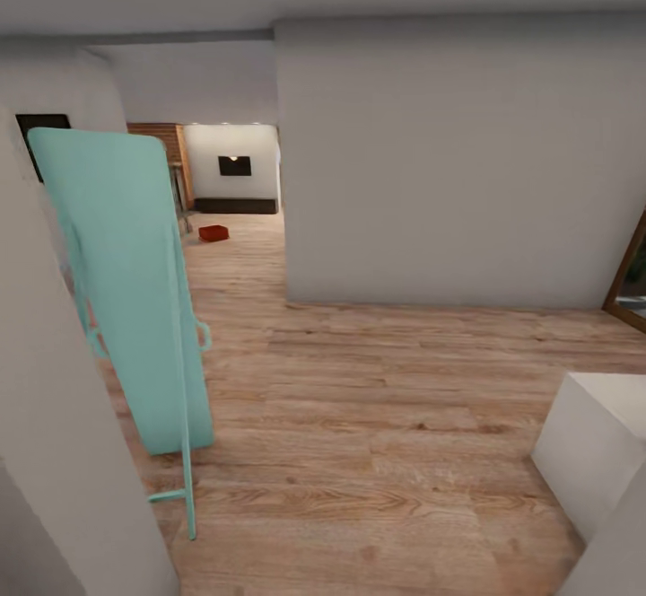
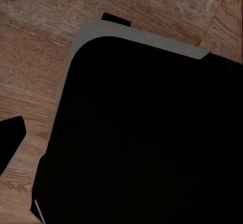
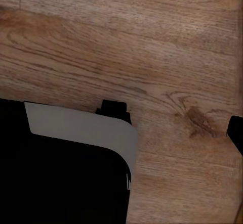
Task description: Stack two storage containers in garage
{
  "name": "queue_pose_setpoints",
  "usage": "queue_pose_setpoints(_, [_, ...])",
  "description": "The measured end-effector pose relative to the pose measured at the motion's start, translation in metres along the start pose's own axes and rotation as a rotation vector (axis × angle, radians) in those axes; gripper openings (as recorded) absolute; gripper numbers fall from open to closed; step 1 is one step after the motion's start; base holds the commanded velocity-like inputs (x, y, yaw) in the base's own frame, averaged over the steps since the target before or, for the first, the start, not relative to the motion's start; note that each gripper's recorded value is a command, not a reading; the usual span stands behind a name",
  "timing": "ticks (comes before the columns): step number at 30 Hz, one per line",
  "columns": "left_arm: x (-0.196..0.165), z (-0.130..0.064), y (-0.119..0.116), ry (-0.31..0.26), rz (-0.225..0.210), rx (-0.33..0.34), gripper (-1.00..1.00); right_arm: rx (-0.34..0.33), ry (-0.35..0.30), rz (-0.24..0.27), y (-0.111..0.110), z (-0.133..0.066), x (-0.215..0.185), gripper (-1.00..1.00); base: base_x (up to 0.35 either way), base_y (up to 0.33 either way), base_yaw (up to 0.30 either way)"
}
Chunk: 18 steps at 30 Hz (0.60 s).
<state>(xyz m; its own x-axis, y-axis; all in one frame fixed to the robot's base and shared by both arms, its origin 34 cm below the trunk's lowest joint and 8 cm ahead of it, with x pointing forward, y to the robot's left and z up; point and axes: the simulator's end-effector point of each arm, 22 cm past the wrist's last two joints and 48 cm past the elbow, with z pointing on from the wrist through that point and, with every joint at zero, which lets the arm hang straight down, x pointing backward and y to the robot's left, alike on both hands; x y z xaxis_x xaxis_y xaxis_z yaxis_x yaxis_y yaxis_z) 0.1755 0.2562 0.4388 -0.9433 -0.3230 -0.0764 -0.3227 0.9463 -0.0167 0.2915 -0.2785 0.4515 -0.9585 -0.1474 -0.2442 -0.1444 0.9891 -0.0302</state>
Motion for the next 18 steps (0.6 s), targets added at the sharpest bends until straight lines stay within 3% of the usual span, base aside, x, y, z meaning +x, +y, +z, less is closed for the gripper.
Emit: queue_pose_setpoints(18, [0.0001, 0.0, -0.0001, 0.0, -0.002, 0.0, 1.0, 0.005, 0.003, 0.0, -0.0007, 0.0, 0.0005, 1.0, 0.314, -0.11, -0.052])
